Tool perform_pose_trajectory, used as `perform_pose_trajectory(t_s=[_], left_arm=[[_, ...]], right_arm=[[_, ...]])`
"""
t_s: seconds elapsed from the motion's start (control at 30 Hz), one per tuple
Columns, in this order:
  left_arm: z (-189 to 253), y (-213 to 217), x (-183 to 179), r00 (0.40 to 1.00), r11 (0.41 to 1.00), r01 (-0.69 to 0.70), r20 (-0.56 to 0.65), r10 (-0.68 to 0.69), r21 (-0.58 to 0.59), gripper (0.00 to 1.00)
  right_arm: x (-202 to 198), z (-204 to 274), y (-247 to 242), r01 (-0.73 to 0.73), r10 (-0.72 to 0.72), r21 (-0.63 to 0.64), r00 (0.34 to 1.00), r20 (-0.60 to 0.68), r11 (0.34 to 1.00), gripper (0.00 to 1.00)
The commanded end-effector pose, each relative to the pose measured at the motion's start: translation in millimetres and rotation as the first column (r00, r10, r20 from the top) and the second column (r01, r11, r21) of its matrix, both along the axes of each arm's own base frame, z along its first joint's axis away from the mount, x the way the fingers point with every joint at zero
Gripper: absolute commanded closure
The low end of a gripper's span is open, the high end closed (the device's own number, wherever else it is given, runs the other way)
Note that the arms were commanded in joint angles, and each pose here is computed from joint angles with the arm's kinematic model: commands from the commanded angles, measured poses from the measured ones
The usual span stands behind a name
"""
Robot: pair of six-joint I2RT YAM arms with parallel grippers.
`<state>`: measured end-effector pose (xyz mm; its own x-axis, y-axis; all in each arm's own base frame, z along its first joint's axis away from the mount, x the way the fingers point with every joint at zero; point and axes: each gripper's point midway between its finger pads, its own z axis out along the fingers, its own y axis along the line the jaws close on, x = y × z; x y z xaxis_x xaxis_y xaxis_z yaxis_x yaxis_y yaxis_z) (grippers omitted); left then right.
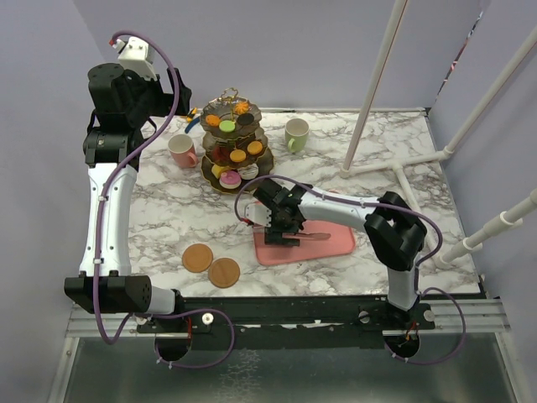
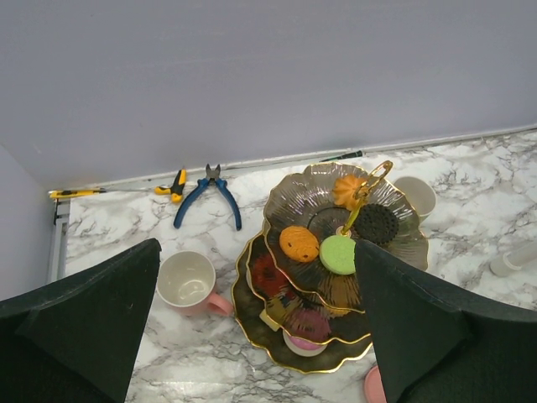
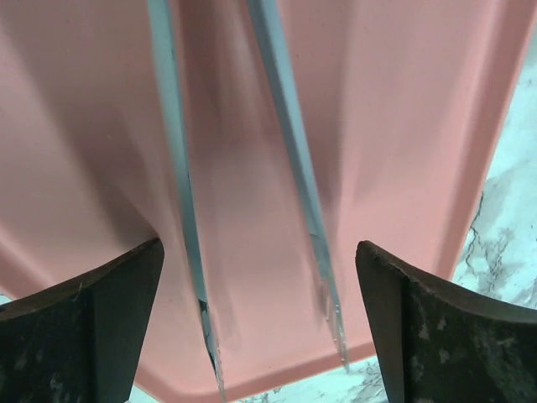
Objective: Serve the afternoon tea
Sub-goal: Place the clamp on the tray.
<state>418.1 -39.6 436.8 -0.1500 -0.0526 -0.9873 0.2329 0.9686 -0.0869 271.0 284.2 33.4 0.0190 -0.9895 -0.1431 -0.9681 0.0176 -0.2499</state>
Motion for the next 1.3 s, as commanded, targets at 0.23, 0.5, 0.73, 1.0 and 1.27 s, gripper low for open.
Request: perform_pose_trajectory(t_s=[0.23,0.5,0.73,1.0,1.27], left_arm=[[15,1,-8,0.999,1.0,0.01,0.047,-0.011,0.008,0.01],[10,3,-9,0.999,1.0,0.002,0.038,-0.003,0.019,0.01],[13,4,-11,0.999,1.0,-0.004,0.04,0.003,0.022,0.01],[21,9,-15,0.998,0.998,-0.03,0.056,0.027,0.048,0.01],[18,12,-16,0.998,0.997,-0.035,0.053,0.031,0.071,0.01]], right_arm=[[31,125,39,0.284,-0.406,0.461,0.895,0.188,0.841,0.0],[-5,123,82,0.502,-0.654,0.657,0.756,-0.017,0.563,0.0],[20,116,114,0.506,-0.702,0.705,0.712,-0.017,0.496,0.1],[56,64,141,0.574,-0.755,0.646,0.656,0.004,0.502,0.69],[62,34,143,0.615,-0.766,0.605,0.642,-0.012,0.506,0.72]])
